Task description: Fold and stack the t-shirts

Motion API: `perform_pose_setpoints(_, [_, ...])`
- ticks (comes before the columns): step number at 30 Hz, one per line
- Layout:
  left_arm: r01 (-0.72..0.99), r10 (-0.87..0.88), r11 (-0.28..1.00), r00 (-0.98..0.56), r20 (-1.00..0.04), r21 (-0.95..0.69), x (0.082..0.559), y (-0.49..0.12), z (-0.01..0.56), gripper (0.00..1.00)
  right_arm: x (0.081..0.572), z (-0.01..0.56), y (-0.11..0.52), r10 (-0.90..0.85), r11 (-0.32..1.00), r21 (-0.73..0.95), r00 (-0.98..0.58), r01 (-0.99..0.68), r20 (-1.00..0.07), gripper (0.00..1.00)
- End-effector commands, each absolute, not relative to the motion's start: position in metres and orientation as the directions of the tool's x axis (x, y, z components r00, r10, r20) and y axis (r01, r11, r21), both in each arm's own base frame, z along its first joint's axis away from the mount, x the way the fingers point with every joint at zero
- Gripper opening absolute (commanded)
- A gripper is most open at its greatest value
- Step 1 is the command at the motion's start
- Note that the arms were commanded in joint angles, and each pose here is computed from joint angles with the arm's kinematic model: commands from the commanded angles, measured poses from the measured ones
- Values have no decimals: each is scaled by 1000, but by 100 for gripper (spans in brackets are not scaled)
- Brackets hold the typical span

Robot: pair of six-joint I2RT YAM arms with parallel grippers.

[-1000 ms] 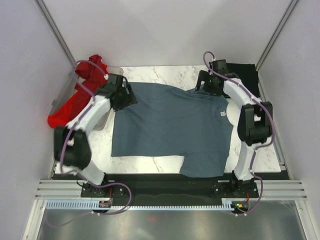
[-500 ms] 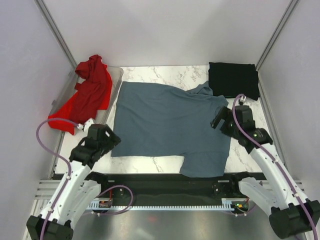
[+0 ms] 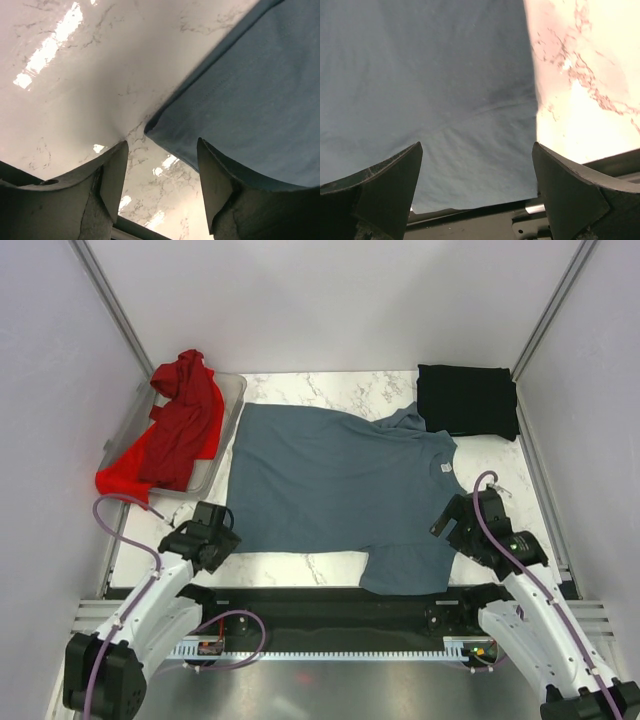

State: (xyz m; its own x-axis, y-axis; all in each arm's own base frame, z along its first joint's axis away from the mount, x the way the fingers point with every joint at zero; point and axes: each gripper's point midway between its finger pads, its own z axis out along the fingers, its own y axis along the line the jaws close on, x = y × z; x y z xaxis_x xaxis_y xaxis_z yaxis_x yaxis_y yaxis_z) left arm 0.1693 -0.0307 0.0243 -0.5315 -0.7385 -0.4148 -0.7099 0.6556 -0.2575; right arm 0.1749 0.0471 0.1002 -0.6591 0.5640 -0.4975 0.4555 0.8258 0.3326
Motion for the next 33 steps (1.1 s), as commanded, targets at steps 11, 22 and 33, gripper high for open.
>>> perform_pose_setpoints(11, [-692,-726,653,-457,-514,-306,224,-28,34,2,159,71,70,569,818,339,-741,465,-356,98])
perform_pose_setpoints(22, [-645,-733,663,-457,-504,-379,233,-38,40,2,138,32,113,508,850,306,-823,429,-255,98])
perform_pose_setpoints(33, [-619,-719,680,-457,-524,-394,234,-37,50,2,133,3,120,486,866,273,-833,418,-264,36])
